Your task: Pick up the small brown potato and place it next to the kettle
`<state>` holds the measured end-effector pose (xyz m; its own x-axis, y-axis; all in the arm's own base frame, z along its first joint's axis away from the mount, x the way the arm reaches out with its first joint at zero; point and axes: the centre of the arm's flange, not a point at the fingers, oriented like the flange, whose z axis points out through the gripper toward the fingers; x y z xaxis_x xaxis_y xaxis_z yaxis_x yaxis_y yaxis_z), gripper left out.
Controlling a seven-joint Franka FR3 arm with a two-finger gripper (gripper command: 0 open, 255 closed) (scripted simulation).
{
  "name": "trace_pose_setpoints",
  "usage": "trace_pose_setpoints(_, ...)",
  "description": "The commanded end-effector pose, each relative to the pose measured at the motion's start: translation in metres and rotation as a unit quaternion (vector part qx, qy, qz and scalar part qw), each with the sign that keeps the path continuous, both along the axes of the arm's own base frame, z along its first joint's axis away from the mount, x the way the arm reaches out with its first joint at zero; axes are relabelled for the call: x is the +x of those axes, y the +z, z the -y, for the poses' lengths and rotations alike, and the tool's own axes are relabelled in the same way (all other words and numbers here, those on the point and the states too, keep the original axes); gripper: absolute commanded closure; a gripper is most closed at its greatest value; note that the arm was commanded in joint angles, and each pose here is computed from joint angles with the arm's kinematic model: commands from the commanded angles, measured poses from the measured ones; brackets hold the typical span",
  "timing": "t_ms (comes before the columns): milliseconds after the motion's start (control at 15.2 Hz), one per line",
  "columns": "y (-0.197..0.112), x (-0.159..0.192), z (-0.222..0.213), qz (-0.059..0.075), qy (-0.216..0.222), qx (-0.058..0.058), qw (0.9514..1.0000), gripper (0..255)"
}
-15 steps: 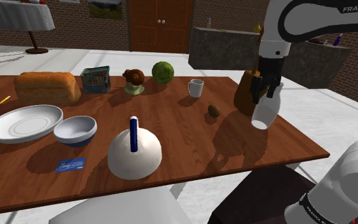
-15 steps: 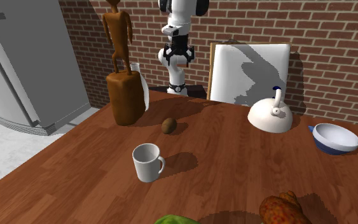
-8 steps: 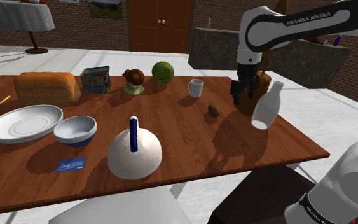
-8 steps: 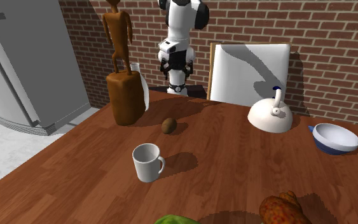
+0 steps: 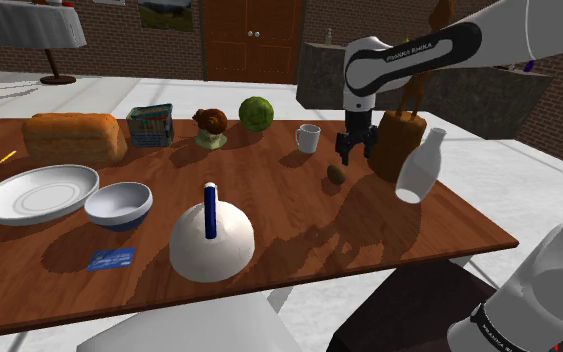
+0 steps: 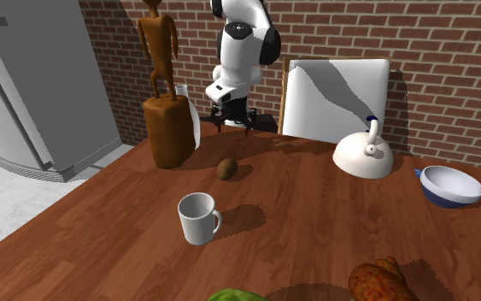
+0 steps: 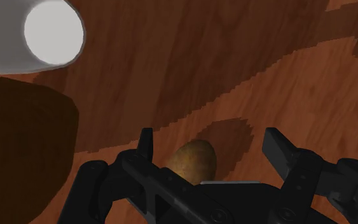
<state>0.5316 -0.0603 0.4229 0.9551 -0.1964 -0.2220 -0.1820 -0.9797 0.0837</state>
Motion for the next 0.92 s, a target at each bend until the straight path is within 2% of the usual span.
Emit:
trace_pose_setpoints(0,-0.015,0.024,0.006,-0.005,-0.004,0.0,1.0,0)
trace_pose_setpoints(462,-0.069,0.102,0.029,-0.022,-0.019,-0.001,0.9996,0)
trace_pose_setpoints(858,-0.099,0.093,0.03,-0.022,-0.019,-0.001,0.9996,0)
